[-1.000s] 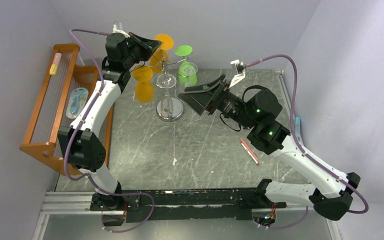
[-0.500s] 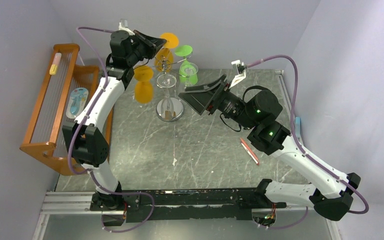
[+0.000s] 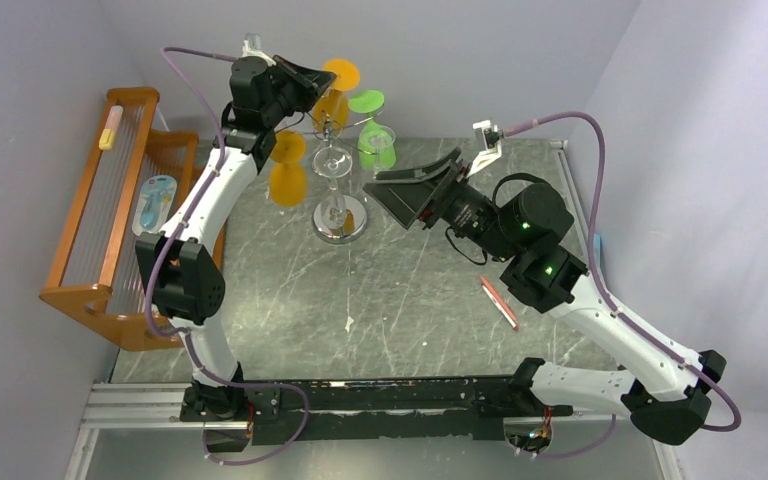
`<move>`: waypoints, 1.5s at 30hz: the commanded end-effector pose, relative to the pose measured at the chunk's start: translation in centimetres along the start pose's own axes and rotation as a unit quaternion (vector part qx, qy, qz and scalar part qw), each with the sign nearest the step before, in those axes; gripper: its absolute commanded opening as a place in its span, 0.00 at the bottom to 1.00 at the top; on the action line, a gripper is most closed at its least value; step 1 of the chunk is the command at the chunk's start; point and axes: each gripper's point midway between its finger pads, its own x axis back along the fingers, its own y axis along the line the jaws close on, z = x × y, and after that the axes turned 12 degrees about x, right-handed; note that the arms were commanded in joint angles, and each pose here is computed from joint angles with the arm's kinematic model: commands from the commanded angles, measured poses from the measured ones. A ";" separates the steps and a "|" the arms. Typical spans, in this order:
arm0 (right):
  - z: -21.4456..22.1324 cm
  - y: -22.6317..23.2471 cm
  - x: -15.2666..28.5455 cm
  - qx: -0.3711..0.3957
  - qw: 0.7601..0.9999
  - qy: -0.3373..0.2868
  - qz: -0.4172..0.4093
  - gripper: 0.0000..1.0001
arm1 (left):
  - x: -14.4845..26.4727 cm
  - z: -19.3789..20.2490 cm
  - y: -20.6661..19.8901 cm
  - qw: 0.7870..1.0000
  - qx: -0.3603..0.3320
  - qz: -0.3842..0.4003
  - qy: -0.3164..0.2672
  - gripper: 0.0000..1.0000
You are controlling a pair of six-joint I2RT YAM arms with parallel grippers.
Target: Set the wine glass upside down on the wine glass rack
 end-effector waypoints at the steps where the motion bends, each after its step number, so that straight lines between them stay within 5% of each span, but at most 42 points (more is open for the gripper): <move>1: -0.3 -0.6 0.2 0.010 1.000 -0.006 0.015 0.63 | -0.4 -1.8 -2.1 0.998 -0.021 0.019 -0.049 0.05; 19: -0.4 -0.8 0.0 0.013 1.000 -0.009 0.019 0.63 | 0.4 -3.9 -0.5 0.993 -0.025 -0.048 -0.104 0.08; 45: -1.1 -0.5 0.7 0.015 1.000 -0.018 0.018 0.63 | -0.8 -3.8 -0.5 0.995 -0.028 -0.029 -0.095 0.05</move>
